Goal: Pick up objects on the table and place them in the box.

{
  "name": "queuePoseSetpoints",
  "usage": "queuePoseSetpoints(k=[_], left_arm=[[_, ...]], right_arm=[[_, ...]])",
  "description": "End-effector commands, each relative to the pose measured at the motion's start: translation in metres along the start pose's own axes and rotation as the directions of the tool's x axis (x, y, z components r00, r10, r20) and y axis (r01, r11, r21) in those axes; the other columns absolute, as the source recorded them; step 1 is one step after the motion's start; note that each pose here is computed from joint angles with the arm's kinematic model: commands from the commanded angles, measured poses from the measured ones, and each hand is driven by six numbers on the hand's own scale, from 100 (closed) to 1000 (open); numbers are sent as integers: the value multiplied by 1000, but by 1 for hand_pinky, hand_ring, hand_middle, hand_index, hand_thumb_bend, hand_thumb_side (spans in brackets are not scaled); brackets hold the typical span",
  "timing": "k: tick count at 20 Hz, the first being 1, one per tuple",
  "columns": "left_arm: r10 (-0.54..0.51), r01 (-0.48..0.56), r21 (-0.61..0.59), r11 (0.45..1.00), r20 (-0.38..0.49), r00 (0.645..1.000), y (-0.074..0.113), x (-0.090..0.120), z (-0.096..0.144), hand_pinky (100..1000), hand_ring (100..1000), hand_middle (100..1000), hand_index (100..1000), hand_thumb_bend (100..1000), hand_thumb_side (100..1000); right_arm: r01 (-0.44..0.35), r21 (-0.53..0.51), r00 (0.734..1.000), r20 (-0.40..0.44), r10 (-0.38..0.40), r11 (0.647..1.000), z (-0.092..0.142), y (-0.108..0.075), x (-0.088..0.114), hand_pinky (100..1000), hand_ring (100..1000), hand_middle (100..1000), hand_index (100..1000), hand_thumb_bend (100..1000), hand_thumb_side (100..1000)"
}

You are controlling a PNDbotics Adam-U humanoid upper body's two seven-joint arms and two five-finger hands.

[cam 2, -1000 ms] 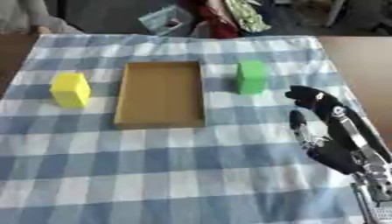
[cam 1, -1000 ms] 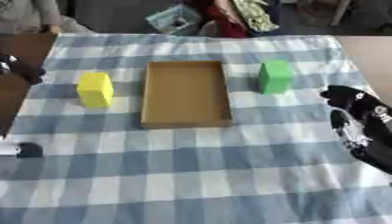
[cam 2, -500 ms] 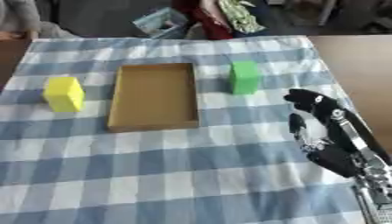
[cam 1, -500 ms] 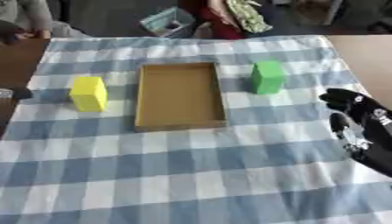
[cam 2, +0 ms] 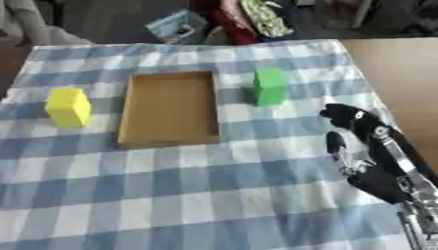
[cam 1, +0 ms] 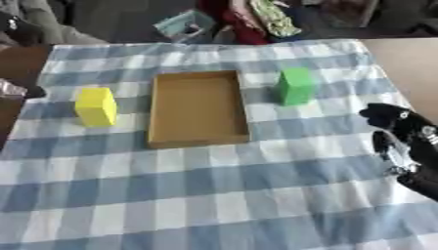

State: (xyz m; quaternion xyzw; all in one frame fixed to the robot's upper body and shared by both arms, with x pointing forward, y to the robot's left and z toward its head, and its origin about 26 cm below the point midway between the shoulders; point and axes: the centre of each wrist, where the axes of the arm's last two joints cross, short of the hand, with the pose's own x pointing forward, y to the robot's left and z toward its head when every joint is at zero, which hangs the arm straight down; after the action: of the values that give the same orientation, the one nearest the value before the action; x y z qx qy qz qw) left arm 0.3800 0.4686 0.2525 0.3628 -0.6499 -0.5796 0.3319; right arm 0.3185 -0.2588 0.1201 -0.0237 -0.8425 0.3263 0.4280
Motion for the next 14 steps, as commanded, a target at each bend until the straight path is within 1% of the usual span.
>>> queuePoseSetpoints(k=[1, 7, 10, 14], left_arm=[[-41, 41, -34, 999, 0, 999, 8, -4, -4, 701, 623, 614, 831, 704, 540], [-62, 64, -89, 994, 20, 998, -6, -3, -22, 697, 623, 613, 832, 720, 577], [-76, 78, -109, 991, 26, 997, -14, -1, -27, 694, 621, 612, 833, 727, 575], [-96, 95, -128, 987, 0, 995, -24, -2, -30, 687, 614, 607, 834, 737, 578]], right_arm=[[-21, 14, 1000, 18, 21, 1000, -3, -7, 4, 886, 883, 781, 890, 100, 553], [-18, 21, 1000, 23, 17, 1000, -4, -6, 4, 886, 883, 781, 890, 100, 560], [-16, 22, 1000, 25, 15, 1000, -5, -6, 5, 886, 883, 781, 890, 100, 563], [-15, 24, 999, 28, 14, 1000, -5, -6, 5, 886, 883, 781, 890, 100, 563]])
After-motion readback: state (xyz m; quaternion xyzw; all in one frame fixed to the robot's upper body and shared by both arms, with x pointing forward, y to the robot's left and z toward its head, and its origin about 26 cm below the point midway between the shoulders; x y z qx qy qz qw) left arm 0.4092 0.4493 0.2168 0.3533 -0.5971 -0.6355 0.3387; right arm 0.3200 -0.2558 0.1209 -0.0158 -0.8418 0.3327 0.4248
